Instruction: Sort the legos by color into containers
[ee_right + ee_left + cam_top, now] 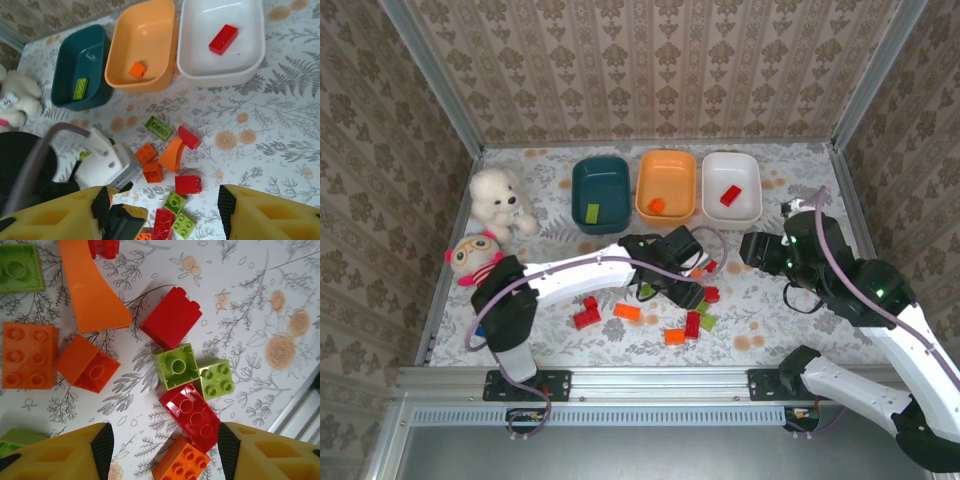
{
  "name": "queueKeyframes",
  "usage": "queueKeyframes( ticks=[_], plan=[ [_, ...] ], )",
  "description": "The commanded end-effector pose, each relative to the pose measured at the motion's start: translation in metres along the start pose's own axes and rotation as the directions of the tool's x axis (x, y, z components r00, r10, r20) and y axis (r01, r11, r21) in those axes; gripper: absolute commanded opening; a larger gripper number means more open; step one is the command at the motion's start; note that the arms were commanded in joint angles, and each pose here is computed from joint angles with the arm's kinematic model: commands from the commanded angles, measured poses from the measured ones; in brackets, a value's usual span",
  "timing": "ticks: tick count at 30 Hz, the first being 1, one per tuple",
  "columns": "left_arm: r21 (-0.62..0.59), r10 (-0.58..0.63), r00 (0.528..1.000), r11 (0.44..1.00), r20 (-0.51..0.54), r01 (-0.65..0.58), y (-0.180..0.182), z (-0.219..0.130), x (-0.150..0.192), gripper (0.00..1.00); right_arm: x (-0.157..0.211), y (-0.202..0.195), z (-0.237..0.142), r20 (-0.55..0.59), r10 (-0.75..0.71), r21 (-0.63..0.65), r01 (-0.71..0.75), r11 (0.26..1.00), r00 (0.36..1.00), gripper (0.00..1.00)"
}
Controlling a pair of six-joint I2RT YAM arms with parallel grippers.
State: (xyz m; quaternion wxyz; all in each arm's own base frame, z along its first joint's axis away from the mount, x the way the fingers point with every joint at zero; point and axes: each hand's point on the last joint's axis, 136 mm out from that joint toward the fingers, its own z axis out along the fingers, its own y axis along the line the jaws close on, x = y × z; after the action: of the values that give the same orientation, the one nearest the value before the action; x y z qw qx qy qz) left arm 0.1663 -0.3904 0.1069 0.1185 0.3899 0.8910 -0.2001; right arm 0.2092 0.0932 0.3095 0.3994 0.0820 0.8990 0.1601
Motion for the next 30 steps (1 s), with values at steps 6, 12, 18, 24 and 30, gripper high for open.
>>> queueKeyframes(
  ticks=[6,12,18,24,30],
  plan=[
    [-0.18,-0.183,0.983,0.966,0.024,0.184,0.052,-0.003,-0.03,0.61,0.025,-0.013,0.007,-0.077,0.061,0.028,-0.059,0.998,0.995,0.62],
    [-0.267,-0.442,0.897,0.861,0.026,0.432,0.092,-0.001,-0.047,0.66,0.028,-0.009,0.015,-0.083,0.074,0.008,-0.073,0.997,0.994,0.62],
    [-0.258,-0.719,0.691,0.655,0.076,0.71,0.102,0.018,-0.066,0.71,0.023,-0.005,0.019,-0.078,0.062,0.002,-0.062,0.998,0.995,0.62],
    [-0.232,-0.9,0.41,0.371,0.15,0.899,0.109,0.042,-0.067,0.7,0.023,-0.005,0.017,-0.079,0.047,-0.004,-0.048,0.999,0.996,0.62],
    [-0.224,-0.94,0.262,0.213,0.217,0.951,0.116,0.048,-0.073,0.7,0.023,-0.009,0.012,-0.075,0.032,-0.002,-0.032,0.999,0.997,0.62]
  ],
)
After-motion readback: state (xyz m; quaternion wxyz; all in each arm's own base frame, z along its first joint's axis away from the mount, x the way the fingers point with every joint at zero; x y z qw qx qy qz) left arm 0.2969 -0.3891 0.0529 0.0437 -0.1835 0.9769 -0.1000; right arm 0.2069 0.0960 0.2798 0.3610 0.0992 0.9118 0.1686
